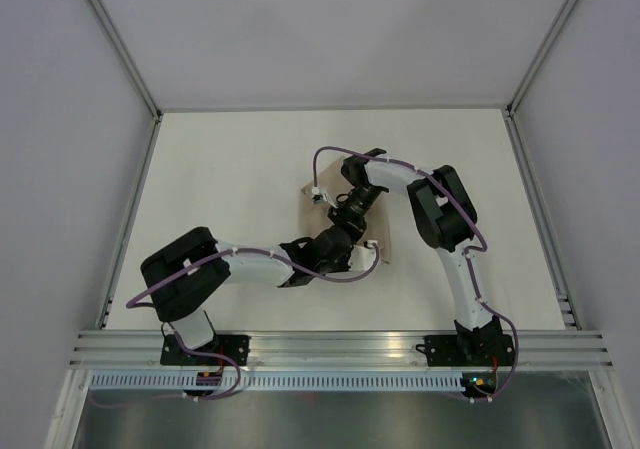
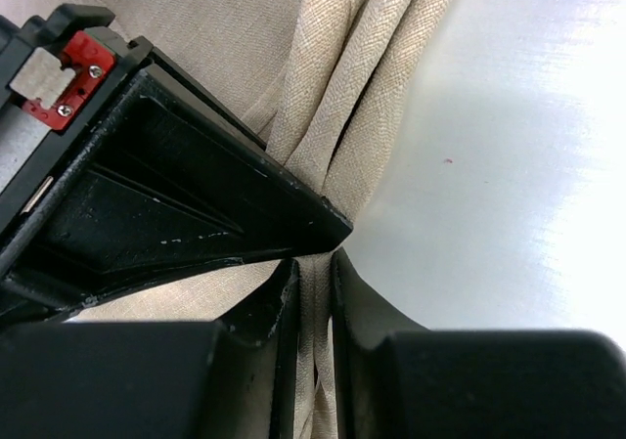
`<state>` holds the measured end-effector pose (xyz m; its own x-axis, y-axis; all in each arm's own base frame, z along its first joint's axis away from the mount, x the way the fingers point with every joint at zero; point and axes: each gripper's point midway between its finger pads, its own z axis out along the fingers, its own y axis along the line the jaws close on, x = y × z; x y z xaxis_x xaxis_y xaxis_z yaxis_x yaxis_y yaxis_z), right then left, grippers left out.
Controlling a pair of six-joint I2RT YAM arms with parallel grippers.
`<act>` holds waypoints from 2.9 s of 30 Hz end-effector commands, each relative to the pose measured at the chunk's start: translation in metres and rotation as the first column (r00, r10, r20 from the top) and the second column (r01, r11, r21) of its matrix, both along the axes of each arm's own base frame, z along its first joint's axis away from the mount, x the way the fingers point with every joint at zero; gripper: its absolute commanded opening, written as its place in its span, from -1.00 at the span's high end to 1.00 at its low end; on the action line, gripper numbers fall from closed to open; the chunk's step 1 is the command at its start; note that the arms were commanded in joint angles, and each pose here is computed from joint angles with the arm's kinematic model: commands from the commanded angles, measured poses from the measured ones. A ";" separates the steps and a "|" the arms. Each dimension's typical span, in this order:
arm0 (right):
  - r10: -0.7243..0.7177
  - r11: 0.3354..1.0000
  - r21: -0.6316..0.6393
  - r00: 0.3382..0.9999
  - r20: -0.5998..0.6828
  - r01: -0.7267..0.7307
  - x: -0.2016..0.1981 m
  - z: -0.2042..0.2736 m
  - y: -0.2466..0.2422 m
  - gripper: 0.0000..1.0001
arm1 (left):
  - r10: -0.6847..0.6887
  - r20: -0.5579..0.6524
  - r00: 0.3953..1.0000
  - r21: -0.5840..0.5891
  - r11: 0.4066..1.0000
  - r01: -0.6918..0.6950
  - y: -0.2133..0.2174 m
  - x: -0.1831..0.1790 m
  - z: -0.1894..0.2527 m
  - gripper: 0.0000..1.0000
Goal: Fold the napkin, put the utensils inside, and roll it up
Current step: Roll the napkin at the center of the board.
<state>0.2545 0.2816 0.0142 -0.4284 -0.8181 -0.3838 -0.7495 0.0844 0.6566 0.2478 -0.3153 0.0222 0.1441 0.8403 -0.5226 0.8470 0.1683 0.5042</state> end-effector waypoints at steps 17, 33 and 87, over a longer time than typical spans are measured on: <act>-0.079 0.996 -0.030 0.989 0.126 0.084 0.021 0.018 -0.035 -0.09 | -0.045 -0.323 0.945 -0.163 0.987 -0.009 -0.029 -0.015 0.012 0.95; -0.300 0.953 0.144 0.888 0.349 0.266 0.058 0.057 -0.073 -0.11 | -0.083 -0.664 0.743 -0.249 0.962 -0.115 -0.027 -0.014 -0.002 0.95; 0.290 0.946 -0.158 0.517 0.806 -0.283 -0.030 -0.020 -0.040 0.57 | -0.271 -0.930 0.250 -0.347 0.872 -0.346 -0.017 0.000 -0.001 0.72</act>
